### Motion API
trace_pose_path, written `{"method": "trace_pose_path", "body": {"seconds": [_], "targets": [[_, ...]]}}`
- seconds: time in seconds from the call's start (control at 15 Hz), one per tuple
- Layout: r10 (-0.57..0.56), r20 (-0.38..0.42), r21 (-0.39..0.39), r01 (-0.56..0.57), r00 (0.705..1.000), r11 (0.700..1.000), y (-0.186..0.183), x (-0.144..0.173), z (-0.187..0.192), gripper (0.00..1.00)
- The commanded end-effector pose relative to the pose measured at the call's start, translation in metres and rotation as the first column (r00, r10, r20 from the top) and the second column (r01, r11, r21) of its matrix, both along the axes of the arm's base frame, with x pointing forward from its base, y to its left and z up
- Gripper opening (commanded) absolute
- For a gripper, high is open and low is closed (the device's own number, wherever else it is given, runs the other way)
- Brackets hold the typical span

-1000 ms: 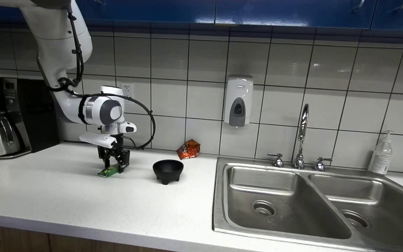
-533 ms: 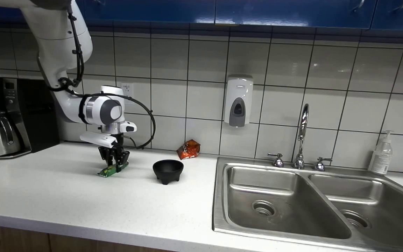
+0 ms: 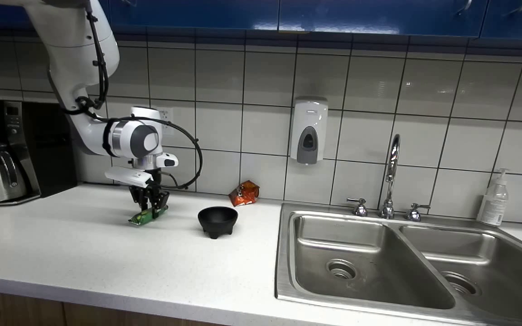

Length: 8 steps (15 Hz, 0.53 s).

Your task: Put the green packet inside the black bowl

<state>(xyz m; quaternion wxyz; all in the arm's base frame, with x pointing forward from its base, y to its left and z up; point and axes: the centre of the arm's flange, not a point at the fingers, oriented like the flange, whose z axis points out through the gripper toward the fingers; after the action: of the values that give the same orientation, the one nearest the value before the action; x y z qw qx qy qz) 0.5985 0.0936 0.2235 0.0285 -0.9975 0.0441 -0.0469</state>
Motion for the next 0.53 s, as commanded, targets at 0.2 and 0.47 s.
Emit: {"method": "trace_pose_path", "body": {"seconds": [0.2,0.47], "targets": [[-0.021,0.041,-0.011,0.022,0.999,1.0,-0.016,-0.008,0.03,0.16],[-0.048,0.047,-0.021,0.049,0.998,0.999,-0.031,-0.015,0.039,0.16]]}}
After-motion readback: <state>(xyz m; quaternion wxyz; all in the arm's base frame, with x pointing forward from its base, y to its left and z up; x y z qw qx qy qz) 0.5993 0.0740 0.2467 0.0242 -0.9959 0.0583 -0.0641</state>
